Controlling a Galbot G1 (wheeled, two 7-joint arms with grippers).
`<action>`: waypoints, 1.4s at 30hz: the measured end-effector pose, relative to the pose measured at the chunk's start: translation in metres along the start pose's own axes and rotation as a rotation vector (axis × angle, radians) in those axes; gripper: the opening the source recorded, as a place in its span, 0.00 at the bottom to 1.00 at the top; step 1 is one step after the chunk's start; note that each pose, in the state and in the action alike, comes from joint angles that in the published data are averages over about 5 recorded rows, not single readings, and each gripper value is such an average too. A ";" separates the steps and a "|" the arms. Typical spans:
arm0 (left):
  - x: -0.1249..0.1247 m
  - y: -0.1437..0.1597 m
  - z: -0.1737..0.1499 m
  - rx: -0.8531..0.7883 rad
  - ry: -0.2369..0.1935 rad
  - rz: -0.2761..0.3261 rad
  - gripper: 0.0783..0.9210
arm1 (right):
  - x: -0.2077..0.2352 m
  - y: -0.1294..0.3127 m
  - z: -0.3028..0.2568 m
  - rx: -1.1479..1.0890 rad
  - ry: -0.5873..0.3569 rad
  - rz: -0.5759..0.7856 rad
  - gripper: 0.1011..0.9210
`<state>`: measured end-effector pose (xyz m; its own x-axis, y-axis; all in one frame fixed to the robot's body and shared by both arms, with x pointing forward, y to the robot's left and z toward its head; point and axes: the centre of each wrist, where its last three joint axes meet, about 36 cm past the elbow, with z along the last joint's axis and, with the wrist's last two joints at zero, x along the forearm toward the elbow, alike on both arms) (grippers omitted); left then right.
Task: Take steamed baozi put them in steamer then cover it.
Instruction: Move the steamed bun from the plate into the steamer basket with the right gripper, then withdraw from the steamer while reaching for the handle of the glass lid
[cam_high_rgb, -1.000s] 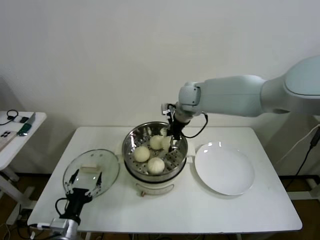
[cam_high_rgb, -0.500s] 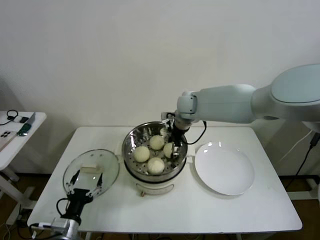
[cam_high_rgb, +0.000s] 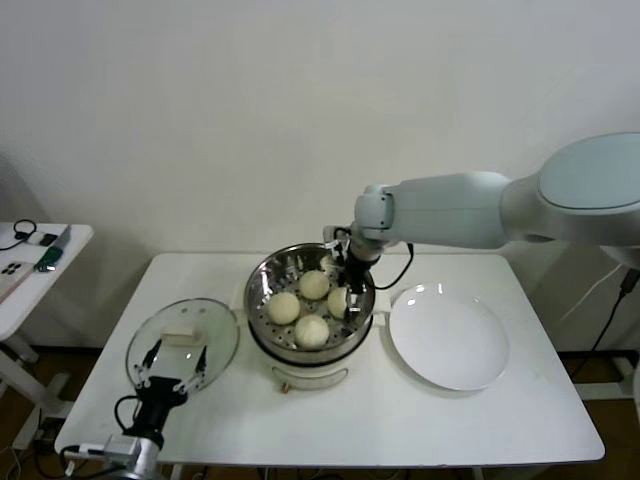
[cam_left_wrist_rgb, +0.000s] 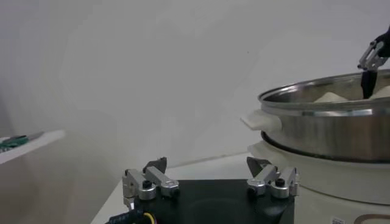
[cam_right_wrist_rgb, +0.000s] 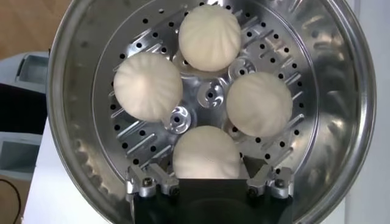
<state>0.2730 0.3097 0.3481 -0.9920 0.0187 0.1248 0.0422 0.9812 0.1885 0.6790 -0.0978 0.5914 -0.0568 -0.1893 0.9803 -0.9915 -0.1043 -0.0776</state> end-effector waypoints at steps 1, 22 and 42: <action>0.000 0.000 0.000 0.000 0.000 0.000 0.88 | 0.001 0.000 0.000 0.000 -0.003 0.001 0.88; -0.003 0.000 -0.005 -0.011 -0.011 -0.014 0.88 | 0.066 0.015 0.054 0.004 -0.313 0.231 0.88; -0.005 -0.005 -0.031 -0.138 -0.035 -0.041 0.88 | -0.007 0.132 0.188 -0.390 -0.873 0.820 0.88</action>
<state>0.2815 0.2989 0.3770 -0.9967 -0.0118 0.0803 0.0150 0.9455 0.3251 0.5706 -0.2940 0.5399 -0.7221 -0.6588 0.2111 -0.6787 0.6156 -0.4005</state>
